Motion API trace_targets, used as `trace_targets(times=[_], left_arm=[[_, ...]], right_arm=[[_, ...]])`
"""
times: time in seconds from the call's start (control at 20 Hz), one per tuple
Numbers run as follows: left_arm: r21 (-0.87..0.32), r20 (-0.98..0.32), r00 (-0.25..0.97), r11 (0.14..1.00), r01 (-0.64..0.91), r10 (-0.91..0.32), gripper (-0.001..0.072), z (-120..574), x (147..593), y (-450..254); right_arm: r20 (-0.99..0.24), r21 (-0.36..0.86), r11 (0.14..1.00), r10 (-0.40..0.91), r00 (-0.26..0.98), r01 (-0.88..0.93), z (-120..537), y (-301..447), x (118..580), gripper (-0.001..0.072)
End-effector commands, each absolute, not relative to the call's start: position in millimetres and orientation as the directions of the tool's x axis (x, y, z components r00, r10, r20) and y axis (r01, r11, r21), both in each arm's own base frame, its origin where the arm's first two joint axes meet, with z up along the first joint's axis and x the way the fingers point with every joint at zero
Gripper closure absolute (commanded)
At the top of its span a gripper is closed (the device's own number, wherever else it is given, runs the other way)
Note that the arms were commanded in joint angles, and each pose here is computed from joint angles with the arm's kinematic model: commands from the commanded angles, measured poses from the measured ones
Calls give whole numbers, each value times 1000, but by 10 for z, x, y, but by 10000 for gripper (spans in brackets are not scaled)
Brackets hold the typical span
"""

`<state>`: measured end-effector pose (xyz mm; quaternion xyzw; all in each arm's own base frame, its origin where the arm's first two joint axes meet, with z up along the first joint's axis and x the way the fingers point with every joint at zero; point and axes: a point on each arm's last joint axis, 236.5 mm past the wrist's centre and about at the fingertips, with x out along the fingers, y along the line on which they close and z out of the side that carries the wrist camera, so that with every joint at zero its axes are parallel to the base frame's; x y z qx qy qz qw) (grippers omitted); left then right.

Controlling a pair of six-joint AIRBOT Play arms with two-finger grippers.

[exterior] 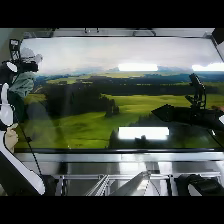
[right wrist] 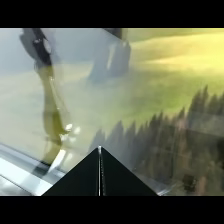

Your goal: Fold the shirts.

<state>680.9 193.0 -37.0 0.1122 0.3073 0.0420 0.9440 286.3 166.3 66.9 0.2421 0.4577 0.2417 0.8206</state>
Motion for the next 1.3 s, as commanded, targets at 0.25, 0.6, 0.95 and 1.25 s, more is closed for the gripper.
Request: trace_targets(times=[0.25,0.6,0.95,1.25], left_arm=[[466,-488,826,884,-28,284,161,-614,6896,2399],[481,-567,771,876,22,292,656,-790,6730,2590],[278,-616,779,958,71,120,681,-547,6752,1868],[145,-775,625,936,321,-95,681,-352,6331,955]], right_arm=[[-645,641,747,649,402,-178,640,1737,2717,699],[-645,640,747,649,404,-178,642,1736,2721,699],[-646,639,748,648,404,-179,640,1735,2720,699],[-647,625,753,646,404,-203,636,1730,2721,699]])
